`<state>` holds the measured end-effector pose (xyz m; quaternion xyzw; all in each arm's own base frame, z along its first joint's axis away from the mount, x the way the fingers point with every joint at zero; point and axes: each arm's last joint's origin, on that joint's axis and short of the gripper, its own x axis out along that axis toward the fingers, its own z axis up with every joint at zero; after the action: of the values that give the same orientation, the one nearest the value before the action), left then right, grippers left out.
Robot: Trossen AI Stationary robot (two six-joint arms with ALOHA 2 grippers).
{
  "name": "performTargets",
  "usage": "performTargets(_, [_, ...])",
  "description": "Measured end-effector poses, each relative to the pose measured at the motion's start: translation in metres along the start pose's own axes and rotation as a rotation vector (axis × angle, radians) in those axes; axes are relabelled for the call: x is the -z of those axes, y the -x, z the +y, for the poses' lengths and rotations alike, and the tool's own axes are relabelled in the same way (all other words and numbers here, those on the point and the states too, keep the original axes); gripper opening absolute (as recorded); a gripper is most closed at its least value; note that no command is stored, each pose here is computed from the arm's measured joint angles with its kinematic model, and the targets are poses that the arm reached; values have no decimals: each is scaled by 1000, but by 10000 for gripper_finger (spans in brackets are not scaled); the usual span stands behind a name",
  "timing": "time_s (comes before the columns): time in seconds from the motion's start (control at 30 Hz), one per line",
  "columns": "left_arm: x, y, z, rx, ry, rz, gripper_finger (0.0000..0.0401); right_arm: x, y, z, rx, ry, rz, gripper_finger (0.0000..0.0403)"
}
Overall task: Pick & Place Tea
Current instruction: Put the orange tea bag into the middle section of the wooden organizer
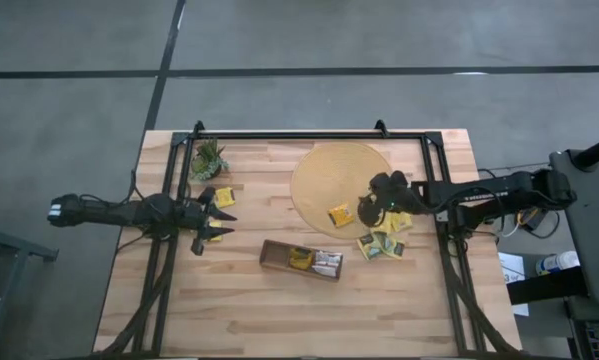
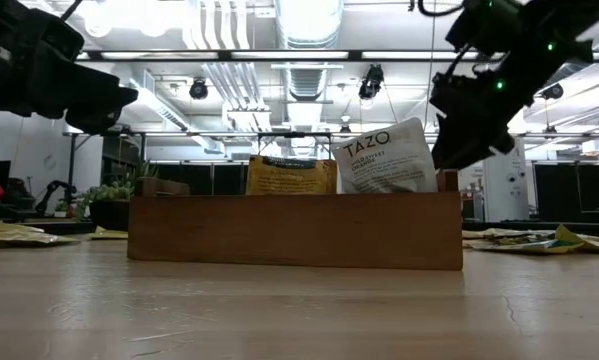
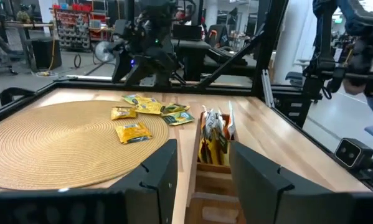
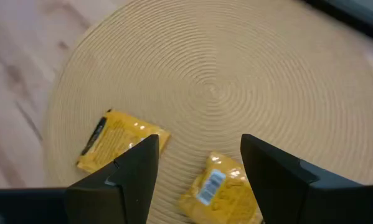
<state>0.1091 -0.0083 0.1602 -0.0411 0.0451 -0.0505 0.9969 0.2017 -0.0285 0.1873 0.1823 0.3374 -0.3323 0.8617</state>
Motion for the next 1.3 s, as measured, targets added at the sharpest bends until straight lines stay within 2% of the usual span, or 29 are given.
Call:
performTargets(0.33, [0, 0, 0, 0, -30, 1, 139, 11, -18, -34, 48, -153, 114, 224])
performTargets(0.6, [0, 0, 0, 0, -48, 1, 139, 18, -22, -48, 99, -257, 180, 224])
performTargets(0.77, [0, 0, 0, 0, -49, 0, 139, 27, -23, -54, 139, -276, 230, 224])
performTargets(0.87, [0, 0, 0, 0, -49, 0, 139, 31, -24, -55, 128, -310, 251, 224])
performTargets(1.3, [0, 0, 0, 0, -49, 0, 139, 32, -25, -55, 103, -314, 254, 224])
